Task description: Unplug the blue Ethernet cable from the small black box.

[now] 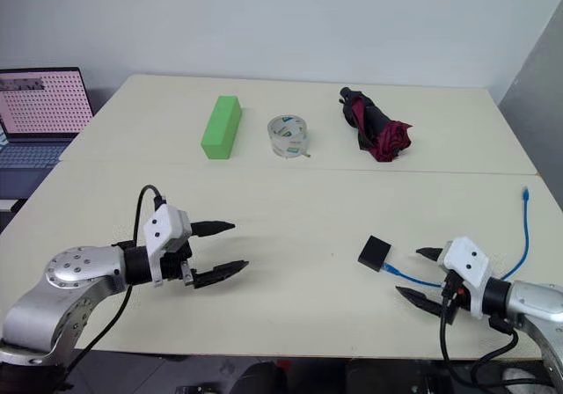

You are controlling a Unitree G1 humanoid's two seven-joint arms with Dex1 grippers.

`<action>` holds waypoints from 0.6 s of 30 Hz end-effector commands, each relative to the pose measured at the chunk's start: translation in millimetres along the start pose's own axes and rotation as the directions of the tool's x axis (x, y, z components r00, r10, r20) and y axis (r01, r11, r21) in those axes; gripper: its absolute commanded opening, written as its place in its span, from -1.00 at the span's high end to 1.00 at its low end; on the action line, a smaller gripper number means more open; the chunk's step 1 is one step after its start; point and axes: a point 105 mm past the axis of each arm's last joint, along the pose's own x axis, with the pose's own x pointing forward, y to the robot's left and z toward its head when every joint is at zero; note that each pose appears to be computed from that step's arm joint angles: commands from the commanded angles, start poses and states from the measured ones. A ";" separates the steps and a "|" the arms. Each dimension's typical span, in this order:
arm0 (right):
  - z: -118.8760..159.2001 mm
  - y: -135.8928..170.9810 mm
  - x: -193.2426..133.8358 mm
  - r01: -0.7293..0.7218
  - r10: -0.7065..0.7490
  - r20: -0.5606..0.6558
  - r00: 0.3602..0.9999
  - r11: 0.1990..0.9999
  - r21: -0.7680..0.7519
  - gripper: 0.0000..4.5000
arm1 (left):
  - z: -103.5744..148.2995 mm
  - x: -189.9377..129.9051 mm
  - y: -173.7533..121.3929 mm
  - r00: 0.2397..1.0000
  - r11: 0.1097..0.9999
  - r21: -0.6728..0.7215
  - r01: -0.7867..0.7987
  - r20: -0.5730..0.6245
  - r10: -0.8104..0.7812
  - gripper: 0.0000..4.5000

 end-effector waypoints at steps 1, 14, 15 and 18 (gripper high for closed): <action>5.9 3.1 -8.0 0.038 -0.038 -0.012 0.999 0.999 -0.023 -1.00 | 14.1 13.2 -12.1 0.995 0.994 0.051 0.099 0.015 -0.100 -1.00; -9.7 1.0 20.4 0.059 -0.059 -0.050 0.997 0.998 -0.005 -1.00 | 18.8 39.5 -38.7 0.958 0.953 0.103 0.284 0.011 -0.287 -1.00; -11.1 0.4 23.5 0.043 -0.044 -0.054 0.998 0.999 -0.008 -1.00 | 18.2 40.7 -39.8 0.957 0.952 0.103 0.287 0.010 -0.290 -1.00; -12.9 0.4 28.4 0.011 -0.012 -0.061 0.998 1.000 -0.011 -1.00 | 16.6 41.9 -42.9 0.955 0.950 0.108 0.294 0.007 -0.297 -1.00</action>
